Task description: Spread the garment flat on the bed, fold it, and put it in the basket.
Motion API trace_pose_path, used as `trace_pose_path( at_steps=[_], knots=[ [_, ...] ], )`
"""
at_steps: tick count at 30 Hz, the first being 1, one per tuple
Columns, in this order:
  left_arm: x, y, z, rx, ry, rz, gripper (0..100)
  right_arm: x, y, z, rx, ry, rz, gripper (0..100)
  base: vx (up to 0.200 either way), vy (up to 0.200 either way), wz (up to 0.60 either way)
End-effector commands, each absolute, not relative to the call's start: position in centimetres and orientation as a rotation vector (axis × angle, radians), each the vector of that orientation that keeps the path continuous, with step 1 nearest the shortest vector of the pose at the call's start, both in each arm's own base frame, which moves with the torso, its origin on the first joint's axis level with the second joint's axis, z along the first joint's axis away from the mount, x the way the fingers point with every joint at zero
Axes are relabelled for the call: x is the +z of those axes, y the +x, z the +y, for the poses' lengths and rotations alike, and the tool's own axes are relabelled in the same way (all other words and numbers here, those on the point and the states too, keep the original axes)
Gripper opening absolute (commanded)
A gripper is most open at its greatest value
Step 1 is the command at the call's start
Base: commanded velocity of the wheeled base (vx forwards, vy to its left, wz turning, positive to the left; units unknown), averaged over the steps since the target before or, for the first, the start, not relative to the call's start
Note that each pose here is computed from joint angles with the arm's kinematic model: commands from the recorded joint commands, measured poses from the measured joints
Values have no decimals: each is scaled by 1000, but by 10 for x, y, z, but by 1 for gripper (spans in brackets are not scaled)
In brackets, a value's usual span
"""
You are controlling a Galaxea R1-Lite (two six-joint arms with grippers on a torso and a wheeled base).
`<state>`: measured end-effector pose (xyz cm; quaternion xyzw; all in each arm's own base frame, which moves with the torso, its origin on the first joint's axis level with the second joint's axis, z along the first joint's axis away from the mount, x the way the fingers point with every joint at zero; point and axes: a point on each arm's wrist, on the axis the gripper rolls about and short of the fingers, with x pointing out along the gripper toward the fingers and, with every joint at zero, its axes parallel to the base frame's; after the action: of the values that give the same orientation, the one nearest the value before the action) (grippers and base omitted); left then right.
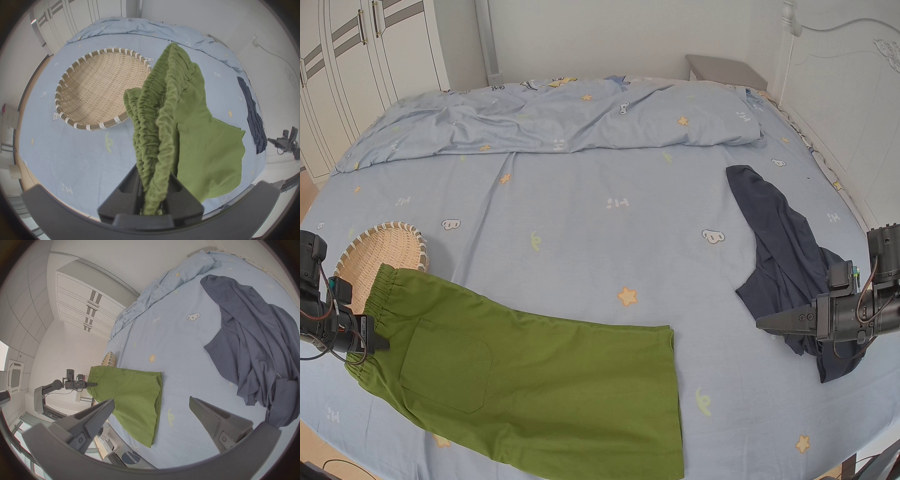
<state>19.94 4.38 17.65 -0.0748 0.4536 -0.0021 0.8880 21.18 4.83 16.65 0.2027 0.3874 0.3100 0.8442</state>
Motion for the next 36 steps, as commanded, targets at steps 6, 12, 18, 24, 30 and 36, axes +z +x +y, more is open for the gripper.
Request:
trace_pose_path(
  at_steps=[6, 12, 18, 24, 30, 36],
  knots=[
    [198, 184, 21, -86, -110, 916, 0, 172, 209, 47, 657, 425, 791, 100, 0, 0, 0],
    [247, 170, -25, -137, -63, 928, 0, 173, 208, 47, 654, 429, 797, 100, 0, 0, 0],
    [250, 177, -69, -202, -61, 953, 0, 174, 208, 47, 653, 429, 800, 100, 0, 0, 0],
    [243, 177, -103, -301, -42, 990, 0, 173, 208, 47, 653, 430, 802, 100, 0, 0, 0],
    [244, 176, -137, -368, -70, 1018, 0, 172, 208, 48, 656, 427, 806, 100, 0, 0, 0],
    [233, 181, -165, -409, -46, 1059, 0, 171, 208, 49, 645, 422, 810, 100, 0, 0, 0]
  ],
)
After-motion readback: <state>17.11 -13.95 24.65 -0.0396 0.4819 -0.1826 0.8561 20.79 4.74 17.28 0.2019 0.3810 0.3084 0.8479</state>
